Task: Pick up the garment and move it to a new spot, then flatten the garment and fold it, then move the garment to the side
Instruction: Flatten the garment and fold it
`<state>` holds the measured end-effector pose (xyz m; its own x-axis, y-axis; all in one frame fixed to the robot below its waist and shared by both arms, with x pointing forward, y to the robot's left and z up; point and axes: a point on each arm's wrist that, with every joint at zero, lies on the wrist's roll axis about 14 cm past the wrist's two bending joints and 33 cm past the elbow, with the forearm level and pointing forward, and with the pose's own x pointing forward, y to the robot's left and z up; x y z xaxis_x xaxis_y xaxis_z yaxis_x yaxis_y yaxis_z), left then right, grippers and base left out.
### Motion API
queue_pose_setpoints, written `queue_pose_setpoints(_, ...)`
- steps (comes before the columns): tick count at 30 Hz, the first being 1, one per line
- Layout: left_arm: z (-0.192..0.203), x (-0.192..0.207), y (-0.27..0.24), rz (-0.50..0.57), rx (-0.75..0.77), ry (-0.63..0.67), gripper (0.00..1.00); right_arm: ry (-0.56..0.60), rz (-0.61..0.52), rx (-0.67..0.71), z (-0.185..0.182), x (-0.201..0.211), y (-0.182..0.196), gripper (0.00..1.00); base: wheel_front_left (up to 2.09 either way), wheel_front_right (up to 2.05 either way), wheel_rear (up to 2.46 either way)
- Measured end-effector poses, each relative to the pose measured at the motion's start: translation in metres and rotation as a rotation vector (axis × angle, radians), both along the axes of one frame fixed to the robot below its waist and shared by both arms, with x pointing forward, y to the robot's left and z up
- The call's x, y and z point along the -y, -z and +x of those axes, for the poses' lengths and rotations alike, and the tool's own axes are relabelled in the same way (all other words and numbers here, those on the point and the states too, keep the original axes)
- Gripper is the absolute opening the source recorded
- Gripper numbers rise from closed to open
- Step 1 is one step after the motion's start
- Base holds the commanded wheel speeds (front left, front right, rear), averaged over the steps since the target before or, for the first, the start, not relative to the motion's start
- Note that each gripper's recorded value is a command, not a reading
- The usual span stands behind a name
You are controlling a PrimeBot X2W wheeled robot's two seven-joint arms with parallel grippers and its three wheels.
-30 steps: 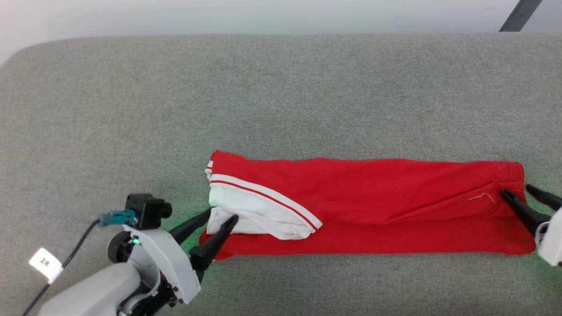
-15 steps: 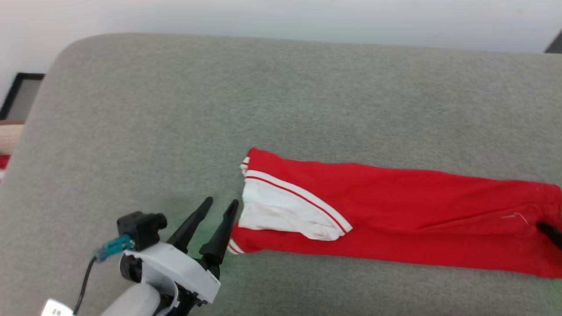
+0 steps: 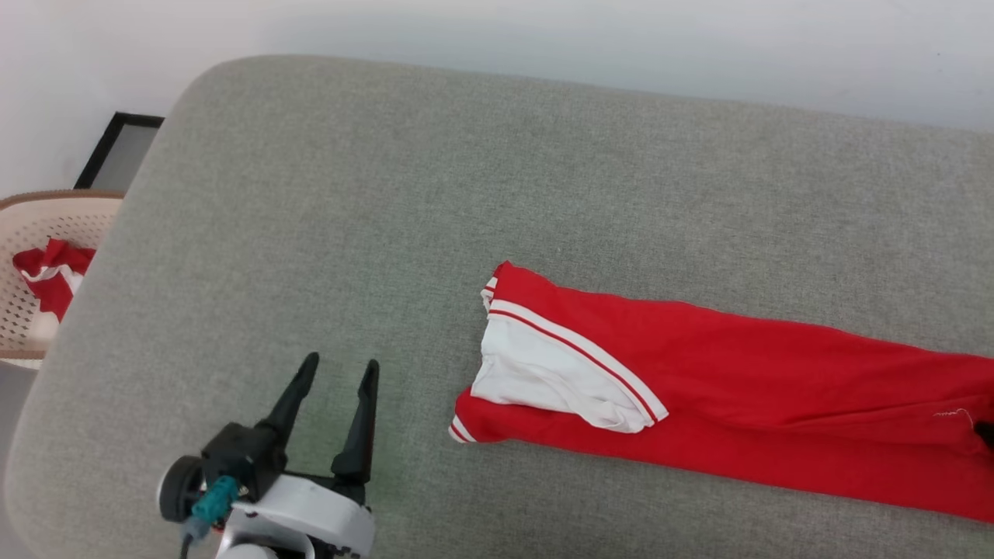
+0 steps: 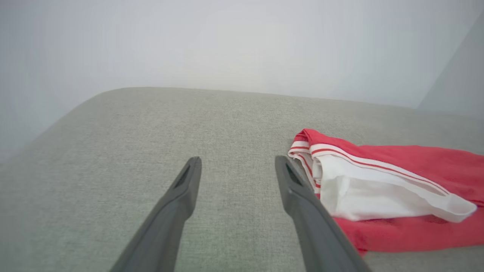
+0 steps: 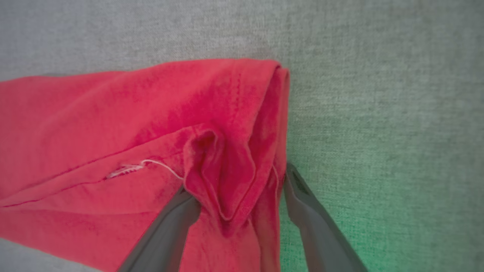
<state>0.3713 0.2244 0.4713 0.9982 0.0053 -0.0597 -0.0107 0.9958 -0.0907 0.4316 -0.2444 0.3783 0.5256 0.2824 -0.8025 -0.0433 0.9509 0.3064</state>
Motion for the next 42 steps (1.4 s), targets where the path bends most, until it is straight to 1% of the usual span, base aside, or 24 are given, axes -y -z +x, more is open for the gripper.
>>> queue_pose_setpoints(3,-0.001,-0.001,-0.003,0.065,0.013,-0.006,1.0,-0.009,-0.009,-0.009,-0.001,-0.003,0.002,1.0,0.0,0.0,0.0)
queue_pose_setpoints(4,-0.001,-0.001,-0.003,0.083,0.014,-0.004,1.0,-0.009,-0.011,-0.009,-0.001,-0.003,0.003,0.89,0.0,0.0,0.0)
queue_pose_setpoints(5,-0.001,0.0,-0.002,0.099,0.013,-0.001,1.0,-0.011,-0.015,-0.009,-0.001,-0.004,0.003,0.33,0.0,0.0,0.0)
queue_pose_setpoints(6,-0.001,0.001,-0.001,0.104,0.012,0.0,1.0,-0.011,-0.019,-0.007,-0.001,-0.003,0.003,0.0,0.0,0.0,0.0)
queue_pose_setpoints(11,0.004,0.002,-0.002,0.136,0.023,0.003,1.0,0.016,0.01,0.035,0.003,-0.007,0.0,0.0,0.0,0.0,0.0)
queue_pose_setpoints(15,0.01,0.004,-0.005,0.154,0.038,0.011,1.0,0.086,0.017,0.085,0.008,0.009,-0.009,0.0,0.0,0.0,0.0)
queue_pose_setpoints(17,0.013,0.009,-0.005,0.156,0.042,0.025,1.0,0.126,-0.011,0.11,0.009,0.028,-0.016,0.0,0.0,0.0,0.0)
queue_pose_setpoints(21,0.022,0.019,-0.011,0.154,0.068,0.059,1.0,0.222,-0.094,0.162,0.007,0.079,-0.033,0.0,0.0,0.0,0.0)
queue_pose_setpoints(26,0.032,0.033,-0.015,0.147,0.092,0.098,1.0,0.389,-0.225,0.239,-0.001,0.158,-0.064,0.0,0.0,0.0,0.0)
queue_pose_setpoints(28,0.035,0.036,-0.013,0.156,0.091,0.112,1.0,0.462,-0.239,0.259,-0.006,0.181,-0.072,0.0,0.0,0.0,0.0)
queue_pose_setpoints(31,0.039,0.039,-0.014,0.156,0.097,0.116,1.0,0.53,-0.218,0.286,-0.008,0.195,-0.08,0.0,0.0,0.0,0.0)
queue_pose_setpoints(33,0.04,0.039,-0.014,0.159,0.099,0.115,1.0,0.537,-0.209,0.294,-0.008,0.196,-0.084,0.0,0.0,0.0,0.0)
queue_pose_setpoints(35,0.041,0.039,-0.016,0.151,0.105,0.108,1.0,0.515,-0.193,0.299,-0.006,0.187,-0.085,0.0,0.0,0.0,0.0)
queue_pose_setpoints(38,0.04,0.039,-0.018,0.148,0.11,0.106,1.0,0.433,-0.151,0.276,-0.005,0.158,-0.078,0.0,0.0,0.0,0.0)
queue_pose_setpoints(42,0.034,0.037,-0.016,0.137,0.101,0.092,1.0,0.272,-0.093,0.259,-0.001,0.106,-0.075,0.0,0.0,0.0,0.0)
